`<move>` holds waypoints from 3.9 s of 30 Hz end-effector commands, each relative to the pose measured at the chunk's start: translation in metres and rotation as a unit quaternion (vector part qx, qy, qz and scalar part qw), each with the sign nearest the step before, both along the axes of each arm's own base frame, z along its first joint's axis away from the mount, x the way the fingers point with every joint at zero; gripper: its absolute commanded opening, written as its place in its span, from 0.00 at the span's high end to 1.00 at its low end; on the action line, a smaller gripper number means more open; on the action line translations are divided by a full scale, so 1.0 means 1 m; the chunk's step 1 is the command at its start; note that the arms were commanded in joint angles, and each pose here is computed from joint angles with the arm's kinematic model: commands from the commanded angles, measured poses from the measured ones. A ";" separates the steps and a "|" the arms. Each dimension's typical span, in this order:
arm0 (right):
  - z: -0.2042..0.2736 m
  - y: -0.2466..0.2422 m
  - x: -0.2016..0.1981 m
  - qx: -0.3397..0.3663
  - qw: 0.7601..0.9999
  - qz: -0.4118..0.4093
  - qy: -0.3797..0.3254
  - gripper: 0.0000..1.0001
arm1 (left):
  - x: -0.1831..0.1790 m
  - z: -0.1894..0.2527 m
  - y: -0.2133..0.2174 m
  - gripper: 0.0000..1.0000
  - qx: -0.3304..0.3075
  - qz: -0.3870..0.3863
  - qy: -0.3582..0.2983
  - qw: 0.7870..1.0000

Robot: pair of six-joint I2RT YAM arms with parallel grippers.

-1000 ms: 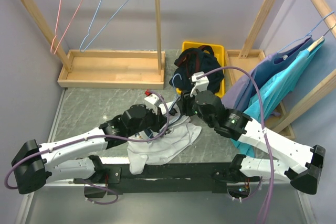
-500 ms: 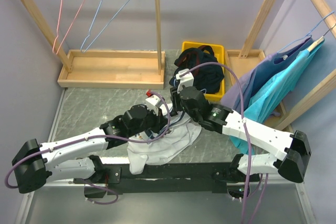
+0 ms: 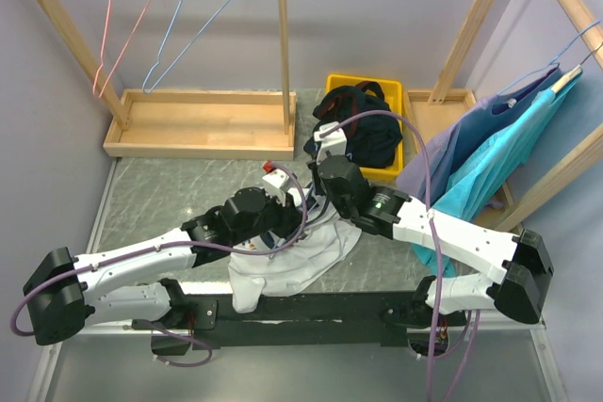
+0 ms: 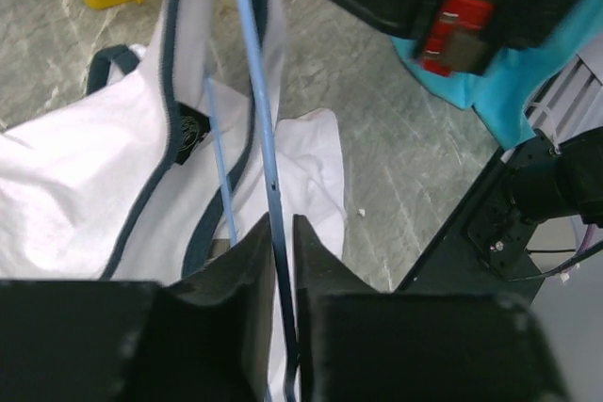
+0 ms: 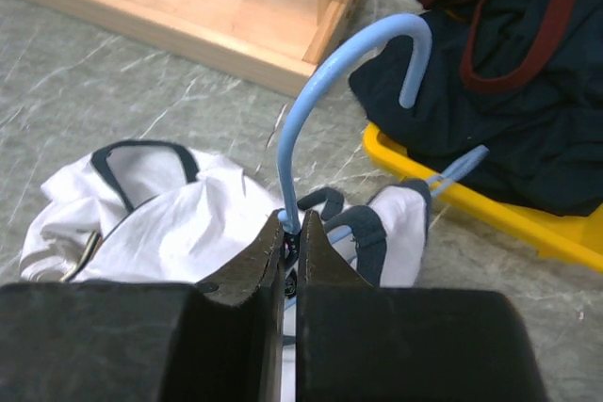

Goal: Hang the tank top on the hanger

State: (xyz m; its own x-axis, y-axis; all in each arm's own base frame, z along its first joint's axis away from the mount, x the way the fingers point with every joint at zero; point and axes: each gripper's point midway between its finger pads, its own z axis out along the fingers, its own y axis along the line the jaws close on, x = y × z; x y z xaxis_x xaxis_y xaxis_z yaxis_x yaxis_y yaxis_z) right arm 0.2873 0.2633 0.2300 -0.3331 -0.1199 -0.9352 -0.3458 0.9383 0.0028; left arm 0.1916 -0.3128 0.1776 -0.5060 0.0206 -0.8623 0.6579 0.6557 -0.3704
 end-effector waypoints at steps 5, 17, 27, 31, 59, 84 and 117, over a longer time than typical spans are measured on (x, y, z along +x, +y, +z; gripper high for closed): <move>-0.002 -0.026 0.014 -0.030 0.994 -0.101 -0.037 1.00 | 0.003 0.039 -0.012 0.51 -0.060 0.010 -0.004 0.998; -0.018 -0.018 0.026 -0.040 0.984 -0.171 -0.011 1.00 | 0.001 0.057 0.034 0.46 -0.083 0.124 0.065 0.987; -0.015 -0.007 0.038 -0.024 0.981 -0.194 -0.013 1.00 | -0.009 -0.025 0.096 0.42 -0.023 0.278 0.173 0.945; -0.013 -0.006 0.039 -0.020 0.980 -0.198 -0.015 1.00 | -0.012 -0.045 0.102 0.38 -0.008 0.290 0.184 0.939; -0.016 0.003 0.053 0.003 0.974 -0.225 -0.020 1.00 | -0.002 -0.058 0.101 0.86 0.011 0.308 0.172 0.936; -0.022 0.000 0.071 0.024 0.961 -0.276 -0.022 1.00 | -0.037 -0.002 0.096 0.94 -0.040 0.196 0.176 0.964; -0.021 0.031 0.055 0.048 0.976 -0.213 0.022 1.00 | 0.019 0.059 0.079 0.27 -0.008 0.223 0.068 0.972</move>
State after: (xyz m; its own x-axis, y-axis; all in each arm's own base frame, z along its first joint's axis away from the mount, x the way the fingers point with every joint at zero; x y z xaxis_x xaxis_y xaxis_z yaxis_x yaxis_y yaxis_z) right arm 0.3462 0.2745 0.2039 -0.3466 0.0501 -0.9367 0.1386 0.9903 0.0016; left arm 0.2095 -0.2456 0.1986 -0.6335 -0.2152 -0.7432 0.2105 0.8764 -0.4331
